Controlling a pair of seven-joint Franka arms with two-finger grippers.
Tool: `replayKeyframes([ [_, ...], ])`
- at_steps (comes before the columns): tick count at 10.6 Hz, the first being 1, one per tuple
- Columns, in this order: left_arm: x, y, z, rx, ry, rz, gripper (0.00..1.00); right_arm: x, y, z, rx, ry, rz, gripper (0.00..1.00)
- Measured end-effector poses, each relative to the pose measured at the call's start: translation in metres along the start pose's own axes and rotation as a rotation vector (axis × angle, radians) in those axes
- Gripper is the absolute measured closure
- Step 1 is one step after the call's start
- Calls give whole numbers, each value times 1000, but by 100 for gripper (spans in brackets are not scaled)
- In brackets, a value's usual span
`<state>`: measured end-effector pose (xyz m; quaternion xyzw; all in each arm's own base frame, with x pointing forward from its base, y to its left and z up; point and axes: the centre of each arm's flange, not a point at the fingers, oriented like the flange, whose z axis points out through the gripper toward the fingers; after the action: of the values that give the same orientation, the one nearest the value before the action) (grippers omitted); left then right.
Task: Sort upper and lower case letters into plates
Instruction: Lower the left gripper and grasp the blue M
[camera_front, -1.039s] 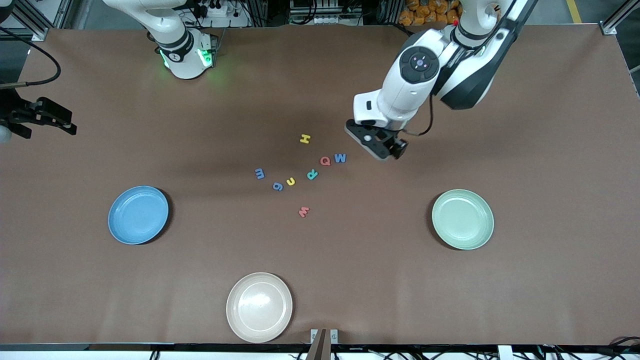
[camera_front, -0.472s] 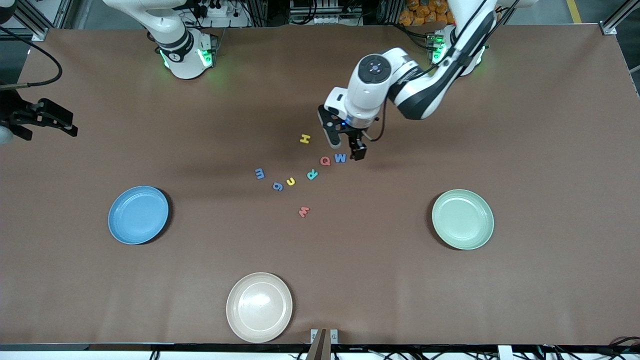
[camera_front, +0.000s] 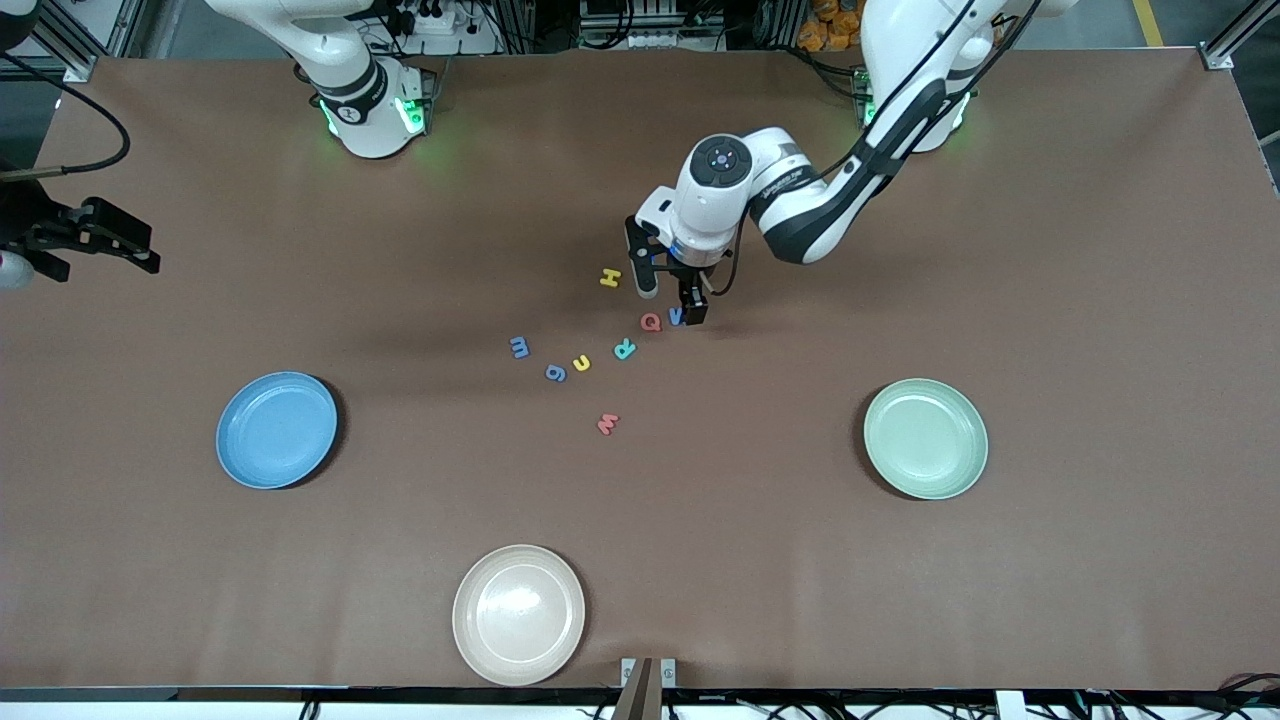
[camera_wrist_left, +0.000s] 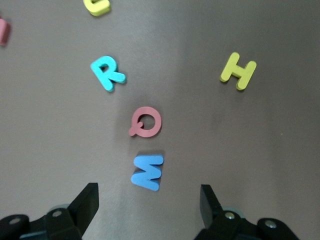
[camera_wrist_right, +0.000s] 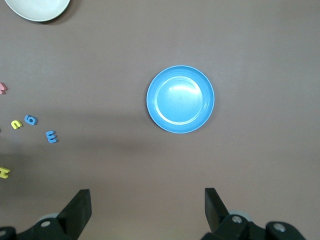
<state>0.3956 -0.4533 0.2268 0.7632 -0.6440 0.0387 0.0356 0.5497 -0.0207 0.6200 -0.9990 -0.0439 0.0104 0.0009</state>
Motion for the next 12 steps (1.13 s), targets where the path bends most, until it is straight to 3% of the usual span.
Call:
replayKeyframes([
  [4,-2,5,20,20,-29,82,14,1,-1,3,0,-5,-1,0],
  [12,1,9,54,28,-54,86,25,3,0,8,-1,2,-1,0],
])
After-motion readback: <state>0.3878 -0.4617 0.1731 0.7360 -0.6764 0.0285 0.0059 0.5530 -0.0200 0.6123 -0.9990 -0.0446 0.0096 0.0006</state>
